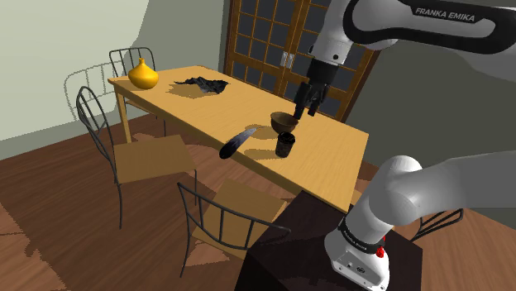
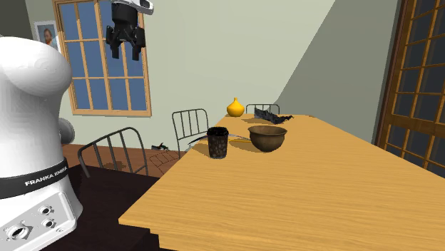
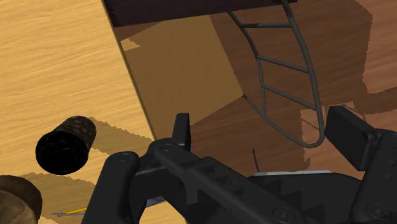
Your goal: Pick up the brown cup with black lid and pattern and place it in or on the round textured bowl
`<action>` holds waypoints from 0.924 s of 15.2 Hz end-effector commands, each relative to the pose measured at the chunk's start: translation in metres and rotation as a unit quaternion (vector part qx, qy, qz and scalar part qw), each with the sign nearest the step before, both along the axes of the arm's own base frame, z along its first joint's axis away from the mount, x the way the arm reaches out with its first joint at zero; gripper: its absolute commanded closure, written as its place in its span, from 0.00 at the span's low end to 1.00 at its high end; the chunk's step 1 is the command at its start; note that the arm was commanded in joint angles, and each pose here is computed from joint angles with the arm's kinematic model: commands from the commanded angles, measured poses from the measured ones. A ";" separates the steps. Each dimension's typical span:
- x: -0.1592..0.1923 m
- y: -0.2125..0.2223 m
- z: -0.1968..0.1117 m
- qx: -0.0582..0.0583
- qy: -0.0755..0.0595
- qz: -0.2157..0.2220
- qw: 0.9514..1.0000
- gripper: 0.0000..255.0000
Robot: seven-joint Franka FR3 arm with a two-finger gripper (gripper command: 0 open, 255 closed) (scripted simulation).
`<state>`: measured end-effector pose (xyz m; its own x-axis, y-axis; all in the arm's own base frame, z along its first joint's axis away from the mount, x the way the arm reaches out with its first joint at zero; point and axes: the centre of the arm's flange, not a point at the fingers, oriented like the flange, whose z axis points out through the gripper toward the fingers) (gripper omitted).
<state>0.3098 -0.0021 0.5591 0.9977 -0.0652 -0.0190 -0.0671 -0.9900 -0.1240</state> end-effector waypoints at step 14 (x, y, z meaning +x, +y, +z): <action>0.048 -0.114 -0.109 -0.027 0.005 0.188 0.982 0.00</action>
<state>0.3555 -0.1107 0.4574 0.9614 0.2731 -0.0345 0.2699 -0.9598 -0.0773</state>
